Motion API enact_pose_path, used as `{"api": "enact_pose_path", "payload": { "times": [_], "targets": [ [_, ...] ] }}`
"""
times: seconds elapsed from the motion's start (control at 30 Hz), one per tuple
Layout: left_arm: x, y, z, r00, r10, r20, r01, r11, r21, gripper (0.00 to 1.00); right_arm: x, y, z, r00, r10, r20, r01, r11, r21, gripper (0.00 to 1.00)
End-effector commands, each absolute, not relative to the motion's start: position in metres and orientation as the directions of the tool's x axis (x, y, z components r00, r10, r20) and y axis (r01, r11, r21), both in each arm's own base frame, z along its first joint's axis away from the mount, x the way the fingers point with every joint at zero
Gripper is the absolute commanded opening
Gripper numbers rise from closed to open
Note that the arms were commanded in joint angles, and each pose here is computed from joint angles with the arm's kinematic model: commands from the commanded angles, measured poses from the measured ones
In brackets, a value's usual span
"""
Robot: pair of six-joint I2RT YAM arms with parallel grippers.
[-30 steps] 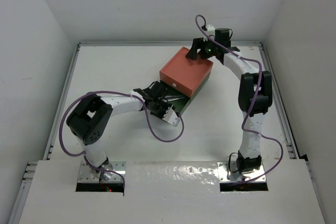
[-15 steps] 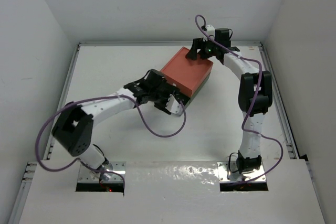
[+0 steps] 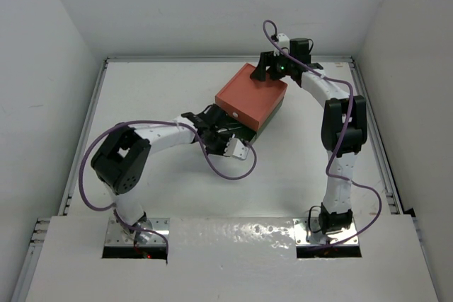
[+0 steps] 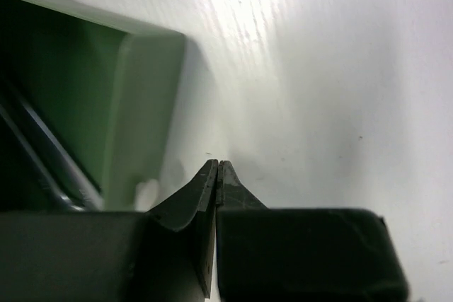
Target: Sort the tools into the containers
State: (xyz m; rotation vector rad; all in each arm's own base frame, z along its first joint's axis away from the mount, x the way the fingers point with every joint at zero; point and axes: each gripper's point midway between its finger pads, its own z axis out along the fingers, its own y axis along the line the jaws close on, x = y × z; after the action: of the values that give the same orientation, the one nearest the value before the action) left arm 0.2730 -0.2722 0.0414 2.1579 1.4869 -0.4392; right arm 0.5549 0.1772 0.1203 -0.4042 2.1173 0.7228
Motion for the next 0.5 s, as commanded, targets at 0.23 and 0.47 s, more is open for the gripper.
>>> {"api": "enact_pose_path", "payload": {
  "times": [0.23, 0.47],
  "targets": [
    [0.355, -0.281, 0.048, 0.4, 0.828, -0.394, 0.837, -0.155, 0.524, 0.0, 0.536, 0.167, 0.096, -0.649, -0.09, -0.756, -0.491, 0.808, 0.325, 0.73],
    [0.41, -0.304, 0.087, 0.437, 0.796, -0.418, 0.652, 0.039, 0.757, 0.01, 0.537, 0.167, 0.095, -0.652, -0.084, -0.753, -0.487, 0.808, 0.332, 0.73]
  ]
}}
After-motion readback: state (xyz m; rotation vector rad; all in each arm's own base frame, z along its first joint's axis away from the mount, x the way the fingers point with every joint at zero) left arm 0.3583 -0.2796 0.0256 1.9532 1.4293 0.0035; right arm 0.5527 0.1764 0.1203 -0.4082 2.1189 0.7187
